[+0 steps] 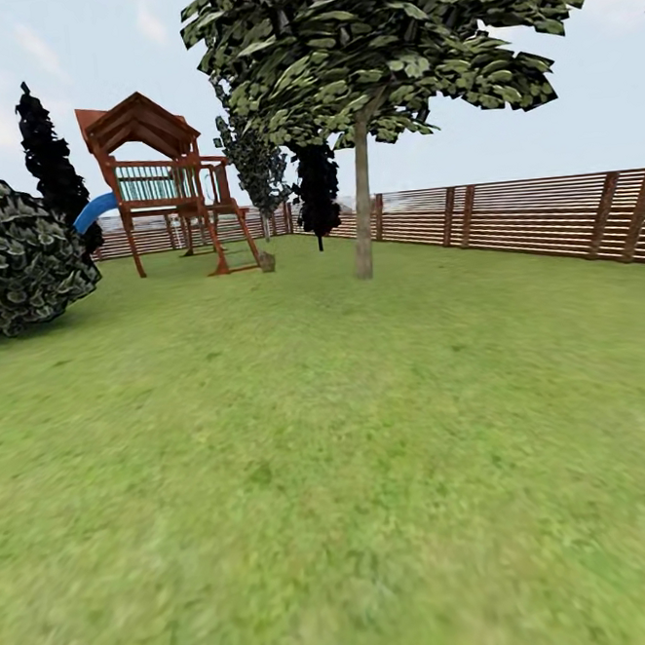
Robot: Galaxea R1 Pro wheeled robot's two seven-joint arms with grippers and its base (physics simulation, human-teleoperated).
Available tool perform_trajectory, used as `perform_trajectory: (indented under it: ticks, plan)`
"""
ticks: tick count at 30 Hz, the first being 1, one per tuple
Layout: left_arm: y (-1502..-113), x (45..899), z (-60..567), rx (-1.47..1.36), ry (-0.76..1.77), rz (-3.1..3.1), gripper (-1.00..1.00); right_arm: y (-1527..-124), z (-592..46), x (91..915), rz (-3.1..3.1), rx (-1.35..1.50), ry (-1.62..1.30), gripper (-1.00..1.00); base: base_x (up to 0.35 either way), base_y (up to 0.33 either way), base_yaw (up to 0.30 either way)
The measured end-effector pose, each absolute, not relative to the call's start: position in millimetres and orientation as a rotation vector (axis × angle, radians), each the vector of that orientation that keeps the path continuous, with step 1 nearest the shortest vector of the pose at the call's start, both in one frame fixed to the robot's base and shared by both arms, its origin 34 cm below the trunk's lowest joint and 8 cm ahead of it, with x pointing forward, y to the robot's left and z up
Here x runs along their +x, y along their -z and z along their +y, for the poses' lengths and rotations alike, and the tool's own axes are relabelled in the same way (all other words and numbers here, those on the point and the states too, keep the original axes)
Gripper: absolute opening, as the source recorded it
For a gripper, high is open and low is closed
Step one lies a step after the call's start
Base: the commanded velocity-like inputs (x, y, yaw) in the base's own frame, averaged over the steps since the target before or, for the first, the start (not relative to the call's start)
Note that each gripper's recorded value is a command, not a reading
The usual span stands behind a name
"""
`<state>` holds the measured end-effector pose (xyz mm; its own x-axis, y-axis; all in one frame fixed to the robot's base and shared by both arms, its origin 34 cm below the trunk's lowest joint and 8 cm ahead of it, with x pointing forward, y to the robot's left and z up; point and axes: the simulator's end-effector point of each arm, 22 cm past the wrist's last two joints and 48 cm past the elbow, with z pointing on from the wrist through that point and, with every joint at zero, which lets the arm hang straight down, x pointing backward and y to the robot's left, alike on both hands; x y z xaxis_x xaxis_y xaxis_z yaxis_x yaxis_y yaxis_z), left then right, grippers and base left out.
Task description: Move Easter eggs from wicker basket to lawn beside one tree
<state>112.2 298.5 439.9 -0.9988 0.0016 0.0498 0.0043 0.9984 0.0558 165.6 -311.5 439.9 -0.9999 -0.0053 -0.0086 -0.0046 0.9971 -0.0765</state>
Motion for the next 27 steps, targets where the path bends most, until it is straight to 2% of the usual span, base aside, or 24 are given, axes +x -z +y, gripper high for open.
perform_trajectory:
  ticks: [27]
  plan:
    - [-439.9, 112.1, 298.2, -0.004, 0.086, -3.09, 1.0, -439.9, -311.5, 165.6, 3.131, -0.008, 0.12, 1.0, 0.337, 0.074, 0.0]
